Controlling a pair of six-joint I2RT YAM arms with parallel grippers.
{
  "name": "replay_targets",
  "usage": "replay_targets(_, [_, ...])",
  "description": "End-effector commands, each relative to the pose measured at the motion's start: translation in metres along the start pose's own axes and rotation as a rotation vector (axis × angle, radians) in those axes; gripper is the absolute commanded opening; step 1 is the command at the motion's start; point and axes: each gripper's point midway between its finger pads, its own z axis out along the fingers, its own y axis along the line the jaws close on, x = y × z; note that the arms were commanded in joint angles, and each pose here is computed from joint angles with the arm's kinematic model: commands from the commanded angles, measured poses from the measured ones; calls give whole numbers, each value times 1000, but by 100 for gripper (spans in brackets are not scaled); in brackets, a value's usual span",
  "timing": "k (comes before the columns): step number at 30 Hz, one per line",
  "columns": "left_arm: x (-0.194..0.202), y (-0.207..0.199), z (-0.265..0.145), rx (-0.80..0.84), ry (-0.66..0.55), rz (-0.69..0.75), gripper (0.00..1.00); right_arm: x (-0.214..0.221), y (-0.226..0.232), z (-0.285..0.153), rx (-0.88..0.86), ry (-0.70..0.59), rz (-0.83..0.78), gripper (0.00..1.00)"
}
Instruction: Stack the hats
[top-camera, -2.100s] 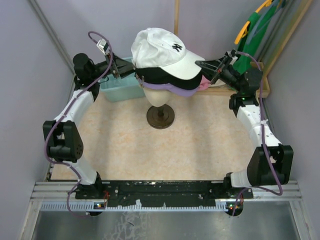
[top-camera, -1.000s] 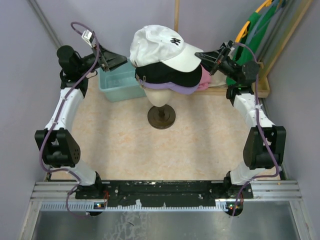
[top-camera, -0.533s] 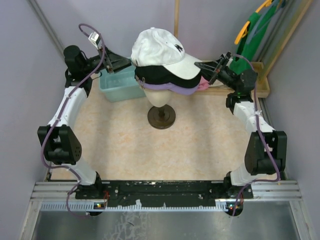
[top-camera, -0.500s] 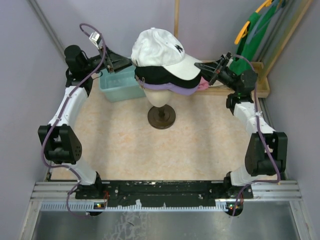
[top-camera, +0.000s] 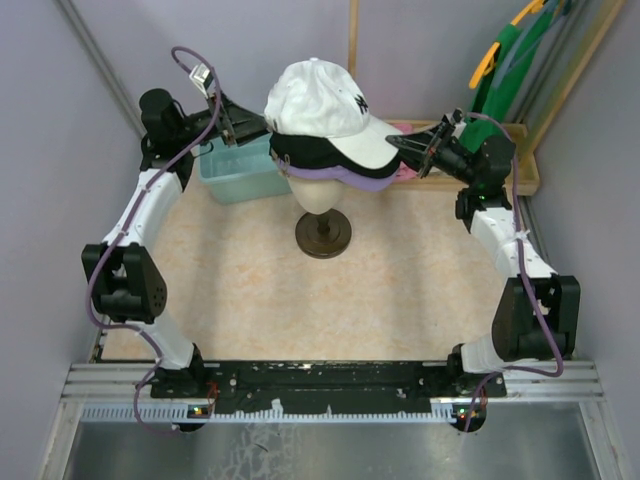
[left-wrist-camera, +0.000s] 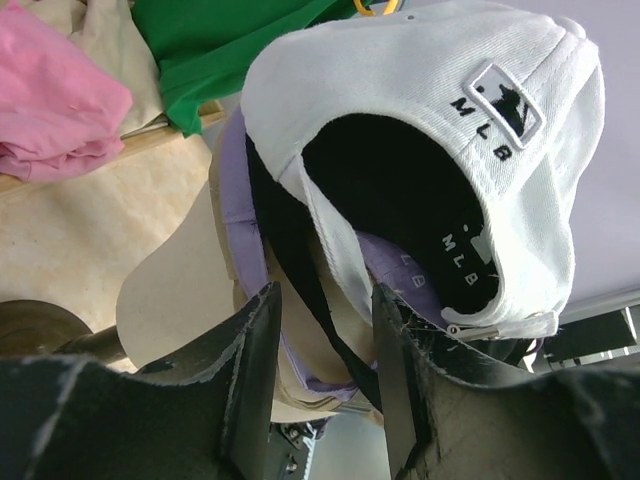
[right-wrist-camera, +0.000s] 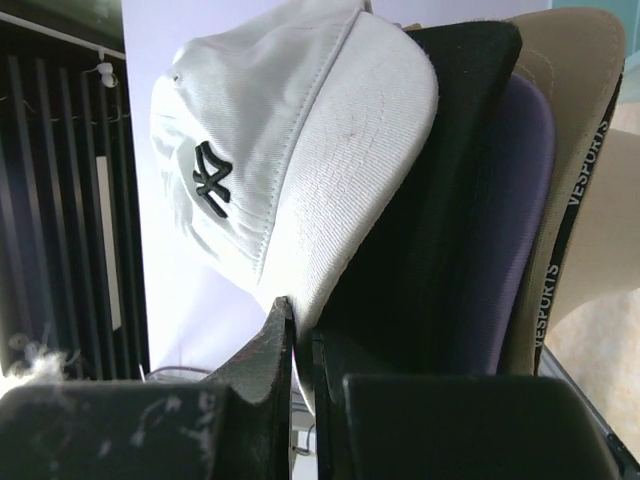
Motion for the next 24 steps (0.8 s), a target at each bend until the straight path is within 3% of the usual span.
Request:
replay_targets(1, [-6, -16, 4, 41, 2, 54, 48, 4, -23, -1, 69, 61, -32, 0])
replay_targets(12, [0, -33, 17, 98, 34, 37, 48, 3, -18, 1, 92, 67, -75, 0])
replay_targets(20, [1, -42, 14, 103, 12, 55, 0, -1, -14, 4, 88, 66, -87, 0])
replay_targets(24, [-20, -57, 5, 103, -42, 109, 0, -2, -2, 7, 72, 77, -111, 0])
